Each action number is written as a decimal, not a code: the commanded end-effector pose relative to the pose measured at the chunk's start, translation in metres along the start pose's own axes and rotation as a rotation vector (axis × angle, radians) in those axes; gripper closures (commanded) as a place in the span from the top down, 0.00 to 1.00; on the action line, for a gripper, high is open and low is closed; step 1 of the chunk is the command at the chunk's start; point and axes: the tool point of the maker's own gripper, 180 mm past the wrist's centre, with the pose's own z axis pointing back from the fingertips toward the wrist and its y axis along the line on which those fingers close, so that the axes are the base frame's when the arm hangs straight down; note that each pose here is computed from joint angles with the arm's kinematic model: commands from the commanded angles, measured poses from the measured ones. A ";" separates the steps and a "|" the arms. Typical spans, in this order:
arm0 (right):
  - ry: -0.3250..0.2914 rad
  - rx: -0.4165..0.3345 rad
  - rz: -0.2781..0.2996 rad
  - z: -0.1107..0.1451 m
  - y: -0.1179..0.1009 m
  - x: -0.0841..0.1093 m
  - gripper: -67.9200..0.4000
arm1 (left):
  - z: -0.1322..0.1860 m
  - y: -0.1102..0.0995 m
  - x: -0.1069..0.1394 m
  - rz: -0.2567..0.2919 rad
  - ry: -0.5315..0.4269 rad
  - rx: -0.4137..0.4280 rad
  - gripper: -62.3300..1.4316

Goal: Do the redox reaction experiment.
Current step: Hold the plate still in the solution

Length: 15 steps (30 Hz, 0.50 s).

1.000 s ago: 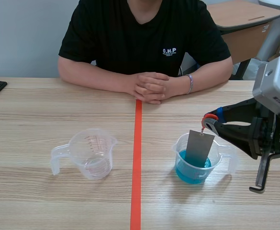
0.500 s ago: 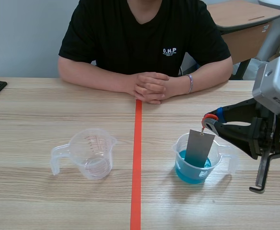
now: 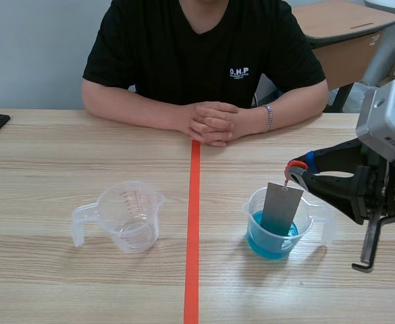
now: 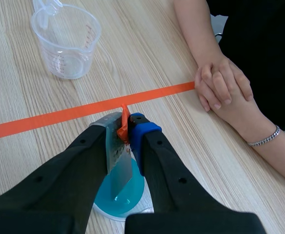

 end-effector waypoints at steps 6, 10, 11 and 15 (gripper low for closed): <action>0.030 0.008 0.018 0.003 -0.002 -0.004 0.03 | 0.000 -0.001 0.006 0.000 -0.022 -0.003 0.09; 0.025 -0.005 0.037 0.005 -0.007 0.000 0.03 | 0.000 -0.001 0.006 0.000 -0.022 -0.003 0.09; 0.021 -0.011 0.044 0.006 -0.009 0.003 0.03 | 0.000 -0.001 0.006 0.000 -0.022 -0.003 0.09; 0.007 -0.030 0.064 0.010 -0.014 0.012 0.03 | 0.000 -0.001 0.006 0.000 -0.022 -0.003 0.09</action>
